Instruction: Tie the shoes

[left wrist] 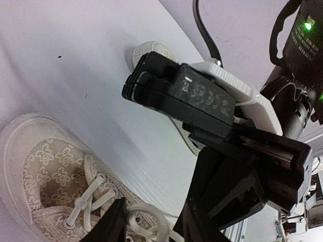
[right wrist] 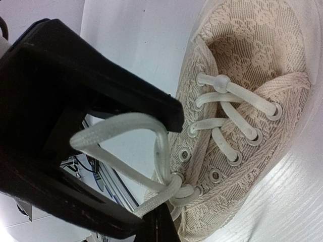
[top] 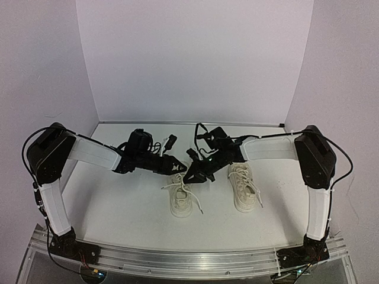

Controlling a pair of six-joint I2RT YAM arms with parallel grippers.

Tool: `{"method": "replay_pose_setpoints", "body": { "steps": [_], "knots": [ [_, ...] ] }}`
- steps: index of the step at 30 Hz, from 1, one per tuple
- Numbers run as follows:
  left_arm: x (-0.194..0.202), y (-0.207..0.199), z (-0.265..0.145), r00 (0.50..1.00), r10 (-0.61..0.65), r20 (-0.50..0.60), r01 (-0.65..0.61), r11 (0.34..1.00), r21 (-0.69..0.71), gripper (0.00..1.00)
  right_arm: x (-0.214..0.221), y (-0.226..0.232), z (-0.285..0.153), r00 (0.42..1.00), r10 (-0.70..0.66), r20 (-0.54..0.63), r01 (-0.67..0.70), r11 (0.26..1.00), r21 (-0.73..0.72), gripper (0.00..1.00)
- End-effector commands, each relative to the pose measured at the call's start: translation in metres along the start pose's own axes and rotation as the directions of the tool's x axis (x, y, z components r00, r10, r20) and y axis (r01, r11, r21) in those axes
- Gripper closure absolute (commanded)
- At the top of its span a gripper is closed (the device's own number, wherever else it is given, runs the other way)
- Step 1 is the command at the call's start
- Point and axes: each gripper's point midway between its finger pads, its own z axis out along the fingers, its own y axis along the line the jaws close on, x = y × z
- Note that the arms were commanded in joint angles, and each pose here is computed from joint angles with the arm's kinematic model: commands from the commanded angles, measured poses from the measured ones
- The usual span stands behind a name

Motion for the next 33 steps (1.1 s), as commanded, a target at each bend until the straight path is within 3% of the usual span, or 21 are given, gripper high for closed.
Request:
{"method": "replay_pose_setpoints", "body": {
  "steps": [1, 8, 15, 33],
  "knots": [
    [-0.005, -0.011, 0.001, 1.0, 0.005, 0.027, -0.007, 0.998, 0.062, 0.68, -0.002, 0.018, -0.015, 0.998, -0.053, 0.033, 0.053, 0.999, -0.002, 1.0],
    [-0.006, -0.014, -0.009, 0.998, 0.05, 0.049, -0.052, 0.998, 0.033, 0.99, -0.002, 0.009, -0.019, 0.998, -0.043, 0.05, 0.041, 0.998, 0.037, 1.0],
    [-0.001, -0.027, -0.022, 0.99, 0.134, 0.041, -0.136, 0.99, 0.047, 1.0, -0.013, -0.017, -0.027, 0.996, 0.004, 0.085, -0.012, 0.995, 0.1, 1.0],
    [0.03, -0.062, -0.01, 0.938, 0.338, -0.07, -0.332, 0.939, 0.083, 1.0, -0.042, -0.006, -0.009, 0.997, -0.027, 0.073, 0.024, 0.998, 0.05, 1.0]
  ]
}}
